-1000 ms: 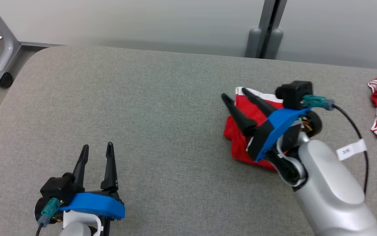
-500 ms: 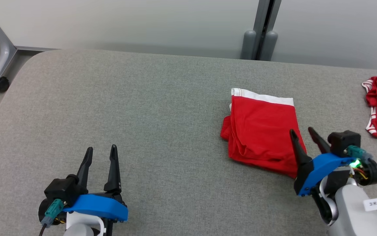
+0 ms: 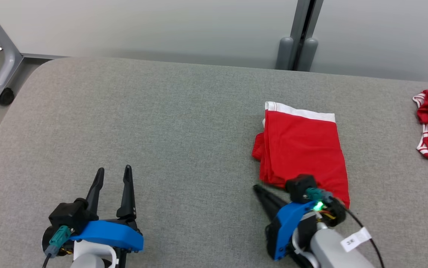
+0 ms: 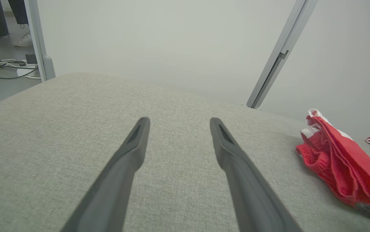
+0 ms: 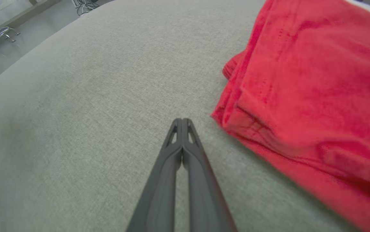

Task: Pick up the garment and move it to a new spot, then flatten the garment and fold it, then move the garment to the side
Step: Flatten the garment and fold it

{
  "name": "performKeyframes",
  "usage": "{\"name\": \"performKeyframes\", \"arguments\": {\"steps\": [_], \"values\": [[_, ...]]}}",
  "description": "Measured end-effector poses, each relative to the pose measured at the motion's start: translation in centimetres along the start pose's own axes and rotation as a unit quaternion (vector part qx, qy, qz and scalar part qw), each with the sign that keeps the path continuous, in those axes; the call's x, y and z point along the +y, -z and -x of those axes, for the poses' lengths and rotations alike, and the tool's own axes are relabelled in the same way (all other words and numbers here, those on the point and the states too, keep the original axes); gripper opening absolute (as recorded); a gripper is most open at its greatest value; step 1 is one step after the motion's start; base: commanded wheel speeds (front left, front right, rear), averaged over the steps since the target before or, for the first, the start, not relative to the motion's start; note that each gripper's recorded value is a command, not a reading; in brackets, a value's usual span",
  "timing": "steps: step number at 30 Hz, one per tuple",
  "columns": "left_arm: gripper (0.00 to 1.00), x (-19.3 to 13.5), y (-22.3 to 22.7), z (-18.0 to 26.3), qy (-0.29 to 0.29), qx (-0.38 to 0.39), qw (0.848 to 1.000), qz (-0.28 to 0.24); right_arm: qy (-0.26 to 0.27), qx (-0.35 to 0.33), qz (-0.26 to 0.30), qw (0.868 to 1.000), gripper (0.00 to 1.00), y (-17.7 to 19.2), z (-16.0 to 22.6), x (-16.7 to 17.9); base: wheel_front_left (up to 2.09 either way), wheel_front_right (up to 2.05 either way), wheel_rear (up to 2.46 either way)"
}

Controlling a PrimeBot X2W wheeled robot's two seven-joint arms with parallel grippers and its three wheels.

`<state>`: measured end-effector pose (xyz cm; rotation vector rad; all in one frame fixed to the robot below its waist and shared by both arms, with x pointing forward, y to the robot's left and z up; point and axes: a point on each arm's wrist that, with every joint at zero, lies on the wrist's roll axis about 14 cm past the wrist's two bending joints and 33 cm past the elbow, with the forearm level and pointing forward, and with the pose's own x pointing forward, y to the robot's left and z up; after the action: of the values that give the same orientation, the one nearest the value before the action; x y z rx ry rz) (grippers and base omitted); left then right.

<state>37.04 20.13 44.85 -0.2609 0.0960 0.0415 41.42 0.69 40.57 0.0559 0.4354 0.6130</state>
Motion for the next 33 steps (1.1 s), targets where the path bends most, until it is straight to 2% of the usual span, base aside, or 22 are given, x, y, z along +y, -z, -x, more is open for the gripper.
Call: {"name": "performKeyframes", "arguments": {"steps": [4, 7, 8, 9, 10, 16, 24, 29, 33], "values": [[1.00, 0.2, 0.0, -0.2, -0.002, 0.000, 1.000, 0.000, -0.055, -0.004, -0.034, 0.998, 0.00, -0.5, 0.0, 3.6, 0.00, 0.00, 0.00], [1.00, 0.2, 0.1, -0.3, -0.002, 0.002, 1.000, 0.002, -0.071, -0.037, -0.057, 0.995, 0.00, -2.1, 0.3, 4.7, 0.00, 0.00, 0.00], [1.00, 0.2, 0.1, -0.3, -0.002, 0.001, 1.000, 0.002, -0.069, -0.056, -0.064, 0.994, 0.22, -3.0, 0.5, 4.6, 0.00, 0.00, 0.00], [1.00, 0.2, 0.1, -0.3, -0.002, 0.000, 1.000, 0.002, -0.065, -0.075, -0.071, 0.993, 0.57, -3.9, 0.7, 4.3, 0.00, 0.00, 0.00], [1.00, 0.2, 0.0, -0.3, -0.002, 0.000, 1.000, 0.002, -0.056, -0.094, -0.077, 0.991, 1.00, -4.6, 1.0, 3.7, 0.00, 0.00, 0.00], [1.00, 0.2, 0.3, -0.1, 0.002, 0.005, 1.000, -0.009, 0.049, -0.185, -0.086, 0.978, 1.00, -6.6, 4.8, -2.4, 0.00, 0.00, 0.00], [1.00, -0.5, 0.4, -0.1, 0.017, 0.006, 1.000, -0.018, 0.206, -0.227, -0.057, 0.950, 1.00, -6.4, 12.6, -10.5, 0.00, 0.00, 0.00], [1.00, -0.6, 0.3, 0.1, 0.019, 0.005, 1.000, -0.021, 0.259, -0.236, -0.053, 0.935, 1.00, -5.9, 16.0, -12.7, 0.00, 0.00, 0.00], [1.00, -0.5, 0.2, 0.3, 0.020, 0.004, 0.999, -0.026, 0.272, -0.224, -0.061, 0.934, 1.00, -4.9, 16.9, -13.1, 0.00, 0.00, 0.00]]}}
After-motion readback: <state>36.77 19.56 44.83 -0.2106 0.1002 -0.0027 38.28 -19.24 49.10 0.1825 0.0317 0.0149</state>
